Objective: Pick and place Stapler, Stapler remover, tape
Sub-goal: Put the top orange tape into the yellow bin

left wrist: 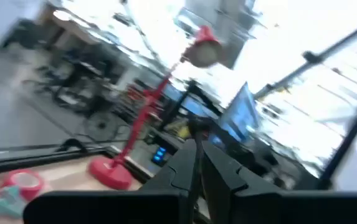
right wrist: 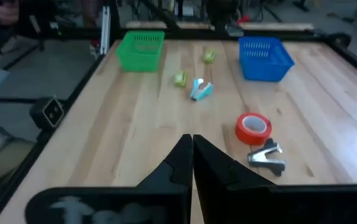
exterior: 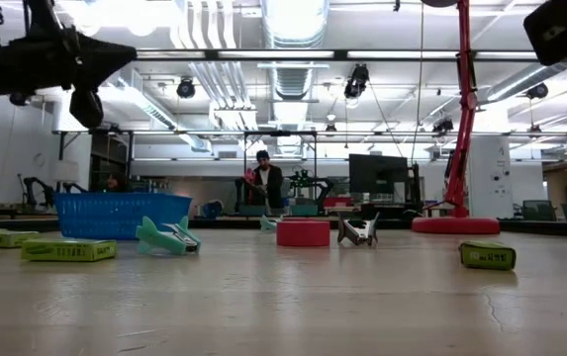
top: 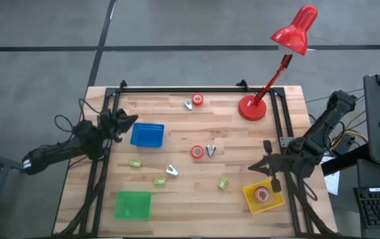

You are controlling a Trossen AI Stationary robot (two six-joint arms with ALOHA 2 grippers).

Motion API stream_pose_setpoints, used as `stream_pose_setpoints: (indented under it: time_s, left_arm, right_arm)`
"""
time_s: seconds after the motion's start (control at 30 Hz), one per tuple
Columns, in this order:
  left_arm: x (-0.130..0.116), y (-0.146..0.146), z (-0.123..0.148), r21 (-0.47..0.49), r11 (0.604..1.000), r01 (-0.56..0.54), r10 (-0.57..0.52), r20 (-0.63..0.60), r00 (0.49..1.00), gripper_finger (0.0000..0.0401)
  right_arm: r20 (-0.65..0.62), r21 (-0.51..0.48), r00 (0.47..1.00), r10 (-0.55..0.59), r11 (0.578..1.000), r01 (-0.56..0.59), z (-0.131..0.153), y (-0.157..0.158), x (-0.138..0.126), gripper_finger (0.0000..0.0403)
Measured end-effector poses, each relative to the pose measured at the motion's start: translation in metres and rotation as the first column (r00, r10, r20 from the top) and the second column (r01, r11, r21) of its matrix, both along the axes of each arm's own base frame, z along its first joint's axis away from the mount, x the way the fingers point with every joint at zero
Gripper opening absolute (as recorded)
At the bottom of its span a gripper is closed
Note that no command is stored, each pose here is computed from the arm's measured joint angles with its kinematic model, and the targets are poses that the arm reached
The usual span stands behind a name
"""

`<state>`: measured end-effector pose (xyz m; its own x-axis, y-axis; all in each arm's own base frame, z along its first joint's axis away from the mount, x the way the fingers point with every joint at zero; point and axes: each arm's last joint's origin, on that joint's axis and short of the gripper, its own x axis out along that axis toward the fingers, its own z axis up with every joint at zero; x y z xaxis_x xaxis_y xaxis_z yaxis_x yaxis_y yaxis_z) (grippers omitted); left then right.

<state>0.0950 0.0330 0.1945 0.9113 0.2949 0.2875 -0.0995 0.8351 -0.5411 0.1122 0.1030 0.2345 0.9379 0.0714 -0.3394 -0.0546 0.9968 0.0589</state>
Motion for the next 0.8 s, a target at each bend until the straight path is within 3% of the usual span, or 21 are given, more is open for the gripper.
stream_pose_setpoints:
  time_s: [0.13, 0.3, 0.5, 0.67, 0.8]
  left_arm:
    - [0.004, 0.001, -0.004, 0.010, 1.000, 0.008, -0.008, -0.050, 0.999, 0.0026]
    - [0.013, 0.004, -0.006, -0.081, 0.997, 0.013, -0.021, -0.097, 0.995, 0.0025]
    - [0.034, 0.012, 0.018, -0.075, 0.997, 0.002, -0.015, -0.181, 0.983, 0.0025]
    - [0.063, 0.025, 0.037, 0.027, 0.996, -0.088, 0.093, -0.298, 0.950, 0.0028]
    - [0.096, 0.037, 0.050, 0.100, 0.992, -0.078, 0.112, -0.407, 0.906, 0.0067]
  right_arm:
    - [0.030, 0.013, 1.000, -0.008, 1.000, 0.008, -0.006, -0.009, -0.007, 0.0008]
    - [0.074, 0.044, 0.996, -0.043, 0.998, 0.040, -0.017, -0.017, -0.013, 0.0008]
    - [0.142, 0.056, 0.989, -0.027, 0.998, 0.020, -0.025, -0.021, -0.016, 0.0008]
    - [0.144, 0.047, 0.989, -0.025, 0.999, 0.019, -0.029, -0.022, -0.017, 0.0009]
    - [0.142, 0.049, 0.990, -0.025, 0.999, 0.018, -0.029, -0.022, -0.018, 0.0009]
